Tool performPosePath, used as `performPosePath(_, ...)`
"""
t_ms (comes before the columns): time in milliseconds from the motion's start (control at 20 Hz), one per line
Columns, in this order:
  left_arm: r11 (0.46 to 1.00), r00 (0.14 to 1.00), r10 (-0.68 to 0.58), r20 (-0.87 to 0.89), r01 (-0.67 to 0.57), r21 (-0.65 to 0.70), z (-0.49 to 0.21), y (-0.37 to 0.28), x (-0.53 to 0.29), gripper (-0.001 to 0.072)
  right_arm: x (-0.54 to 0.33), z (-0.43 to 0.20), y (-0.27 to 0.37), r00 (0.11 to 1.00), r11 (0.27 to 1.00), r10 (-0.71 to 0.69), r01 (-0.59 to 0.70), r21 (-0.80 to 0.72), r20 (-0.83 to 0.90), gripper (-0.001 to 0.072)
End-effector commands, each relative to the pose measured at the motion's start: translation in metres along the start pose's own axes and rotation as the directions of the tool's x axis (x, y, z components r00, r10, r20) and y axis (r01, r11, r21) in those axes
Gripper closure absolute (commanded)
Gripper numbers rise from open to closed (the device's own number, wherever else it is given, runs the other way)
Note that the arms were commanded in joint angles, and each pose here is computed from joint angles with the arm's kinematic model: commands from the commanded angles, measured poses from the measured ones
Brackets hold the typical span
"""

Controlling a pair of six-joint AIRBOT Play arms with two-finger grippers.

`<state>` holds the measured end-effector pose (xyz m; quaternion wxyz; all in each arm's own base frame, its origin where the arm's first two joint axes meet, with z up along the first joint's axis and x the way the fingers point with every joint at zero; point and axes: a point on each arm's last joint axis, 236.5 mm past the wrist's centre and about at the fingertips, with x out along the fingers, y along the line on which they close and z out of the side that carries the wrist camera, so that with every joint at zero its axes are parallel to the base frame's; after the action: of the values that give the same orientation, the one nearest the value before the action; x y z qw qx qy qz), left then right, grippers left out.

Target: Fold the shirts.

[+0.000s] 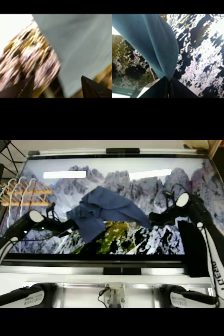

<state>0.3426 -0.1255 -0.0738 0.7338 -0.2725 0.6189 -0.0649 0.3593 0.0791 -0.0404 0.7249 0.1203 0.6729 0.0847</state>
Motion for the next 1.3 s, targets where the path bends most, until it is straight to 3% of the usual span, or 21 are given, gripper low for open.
performPosePath(0, 0.978, 0.977, -0.077, 0.199, 0.113, -0.175, 0.030, -0.007, 0.026, -0.0013, 0.000, -0.001, 0.000, 1.000, 1.000, -0.001, 0.001, -0.006, -0.002, 0.0640)
performPosePath(150, 0.965, 0.958, -0.098, 0.268, 0.158, -0.210, 0.044, -0.024, 0.042, -0.0012, 0.000, 0.003, 0.000, 1.000, 1.000, 0.001, -0.001, -0.004, 0.013, 0.0640)
performPosePath(200, 0.967, 0.953, -0.105, 0.283, 0.164, -0.195, 0.049, -0.030, 0.041, 0.0030, 0.000, 0.003, 0.000, 1.000, 1.000, 0.001, -0.001, -0.004, 0.013, 0.0640)
performPosePath(250, 0.967, 0.950, -0.118, 0.290, 0.176, -0.185, 0.054, -0.037, 0.037, 0.0310, 0.000, 0.004, 0.000, 1.000, 1.000, -0.001, 0.001, -0.006, 0.016, 0.0640)
performPosePath(300, 0.967, 0.947, -0.145, 0.288, 0.196, -0.160, 0.059, -0.048, 0.027, 0.0658, -0.002, 0.006, 0.001, 1.000, 1.000, 0.000, 0.001, -0.007, 0.027, 0.0641)
performPosePath(400, 0.969, 0.933, -0.249, 0.259, 0.238, 0.072, 0.073, -0.090, -0.016, 0.0673, -0.019, 0.017, 0.007, 0.996, 1.000, 0.007, -0.005, -0.025, 0.086, 0.0645)
performPosePath(450, 0.937, 0.916, -0.315, 0.248, 0.258, 0.235, 0.078, -0.117, -0.053, 0.0674, -0.036, 0.026, 0.012, 0.991, 0.998, 0.013, -0.005, -0.056, 0.135, 0.0645)
performPosePath(550, 0.770, 0.852, -0.453, 0.262, 0.227, 0.596, 0.081, -0.177, -0.168, 0.0673, -0.099, 0.051, 0.030, 0.956, 0.981, 0.023, 0.034, -0.189, 0.292, 0.0645)
performPosePath(600, 0.681, 0.794, -0.518, 0.319, 0.157, 0.716, 0.079, -0.206, -0.244, 0.0673, -0.147, 0.064, 0.040, 0.913, 0.970, 0.027, 0.074, -0.231, 0.406, 0.0645)
performPosePath(650, 0.628, 0.702, -0.578, 0.415, 0.058, 0.776, 0.075, -0.230, -0.325, 0.0674, -0.198, 0.072, 0.051, 0.852, 0.959, 0.033, 0.120, -0.256, 0.522, 0.0645)
performPosePath(700, 0.588, 0.547, -0.650, 0.528, -0.078, 0.805, 0.059, -0.253, -0.420, 0.0674, -0.260, 0.073, 0.062, 0.759, 0.948, 0.043, 0.174, -0.265, 0.650, 0.0645)
performPosePath(800, 0.591, 0.126, -0.745, 0.655, -0.331, 0.736, -0.007, -0.278, -0.597, 0.0673, -0.384, 0.050, 0.084, 0.508, 0.932, 0.087, 0.262, -0.250, 0.857, 0.0645)
performPosePath(900, 0.652, -0.266, -0.756, 0.599, -0.392, 0.649, -0.105, -0.277, -0.721, 0.0673, -0.486, -0.003, 0.106, 0.228, 0.930, 0.167, 0.286, -0.230, 0.959, 0.0645)
performPosePath(950, 0.672, -0.388, -0.739, 0.551, -0.380, 0.636, -0.148, -0.270, -0.753, 0.0673, -0.521, -0.032, 0.112, 0.114, 0.932, 0.198, 0.286, -0.223, 0.974, 0.0645)
performPosePath(1000, 0.676, -0.434, -0.733, 0.524, -0.375, 0.634, -0.177, -0.267, -0.764, 0.0673, -0.547, -0.062, 0.117, 0.025, 0.934, 0.221, 0.283, -0.219, 0.975, 0.0645)
performPosePath(1100, 0.676, -0.418, -0.736, 0.533, -0.413, 0.610, -0.204, -0.265, -0.757, 0.0674, -0.570, -0.107, 0.114, -0.053, 0.931, 0.225, 0.306, -0.199, 0.973, 0.0645)
performPosePath(1250, 0.709, -0.345, -0.697, 0.629, -0.462, 0.533, -0.187, -0.255, -0.739, 0.0673, -0.566, -0.136, 0.095, -0.032, 0.930, 0.158, 0.340, -0.138, 0.987, 0.0645)
